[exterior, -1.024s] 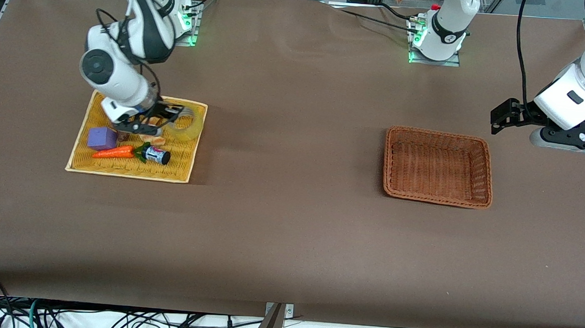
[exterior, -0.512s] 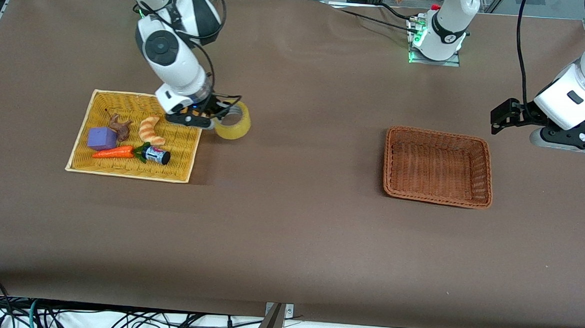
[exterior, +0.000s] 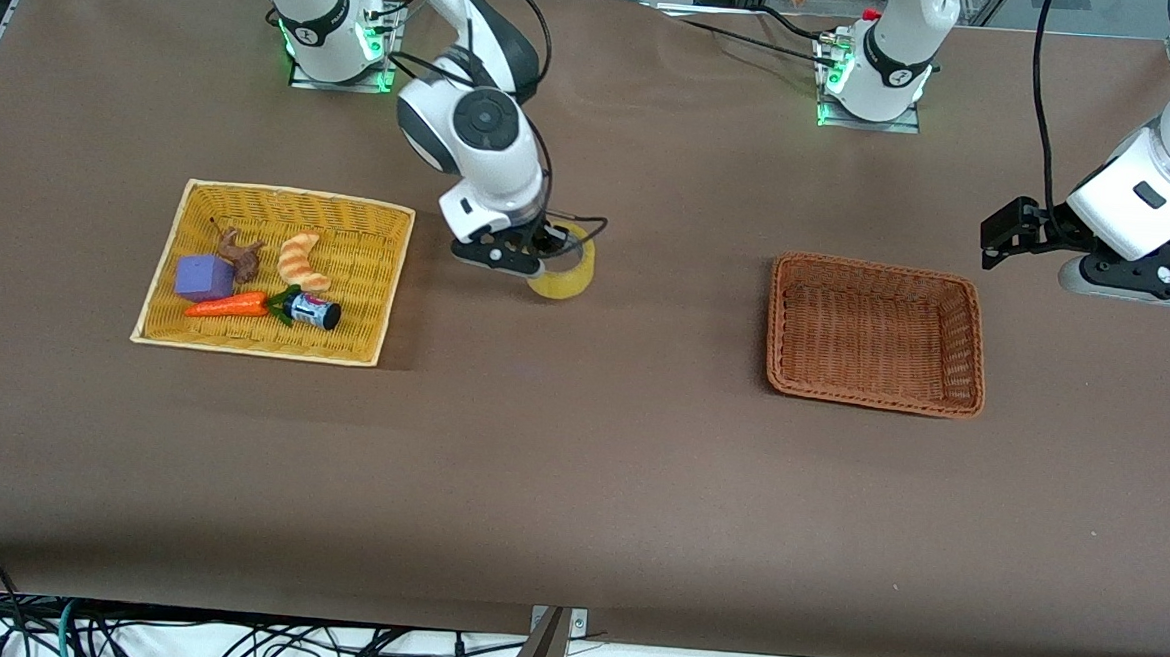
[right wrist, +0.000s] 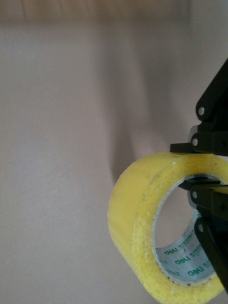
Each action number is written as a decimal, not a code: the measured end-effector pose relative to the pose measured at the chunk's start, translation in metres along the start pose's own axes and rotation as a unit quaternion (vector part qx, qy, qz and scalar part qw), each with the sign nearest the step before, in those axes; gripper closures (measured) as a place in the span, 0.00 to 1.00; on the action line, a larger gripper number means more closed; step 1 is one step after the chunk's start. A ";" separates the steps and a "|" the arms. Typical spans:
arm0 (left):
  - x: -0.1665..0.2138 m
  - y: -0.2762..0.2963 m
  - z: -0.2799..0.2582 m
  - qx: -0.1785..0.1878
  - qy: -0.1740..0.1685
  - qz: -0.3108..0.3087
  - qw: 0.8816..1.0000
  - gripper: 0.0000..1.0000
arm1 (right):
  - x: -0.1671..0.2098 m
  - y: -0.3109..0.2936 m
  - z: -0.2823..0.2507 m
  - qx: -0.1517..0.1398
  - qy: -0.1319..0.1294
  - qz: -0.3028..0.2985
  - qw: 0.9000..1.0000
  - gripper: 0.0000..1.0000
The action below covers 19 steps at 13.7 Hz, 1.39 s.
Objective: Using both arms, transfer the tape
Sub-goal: 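Carry the tape roll with the right gripper toward the table middle, then set the tape down with the right gripper while the left gripper approaches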
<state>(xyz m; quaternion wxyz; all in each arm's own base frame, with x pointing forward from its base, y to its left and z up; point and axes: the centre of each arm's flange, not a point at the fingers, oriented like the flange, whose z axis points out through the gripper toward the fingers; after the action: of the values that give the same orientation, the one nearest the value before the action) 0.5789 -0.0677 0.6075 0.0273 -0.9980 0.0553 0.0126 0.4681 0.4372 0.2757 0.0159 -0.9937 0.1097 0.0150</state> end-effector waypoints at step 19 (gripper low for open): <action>0.029 0.063 0.082 -0.055 -0.080 0.040 0.994 0.00 | 0.100 -0.004 -0.030 -0.021 0.028 -0.053 0.998 0.00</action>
<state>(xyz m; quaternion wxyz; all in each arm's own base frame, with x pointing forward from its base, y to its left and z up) 0.5986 -0.1292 0.5213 -0.0242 -0.9908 0.0919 0.0964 0.5669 0.4186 0.3028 -0.0069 -0.9983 0.0566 -0.0119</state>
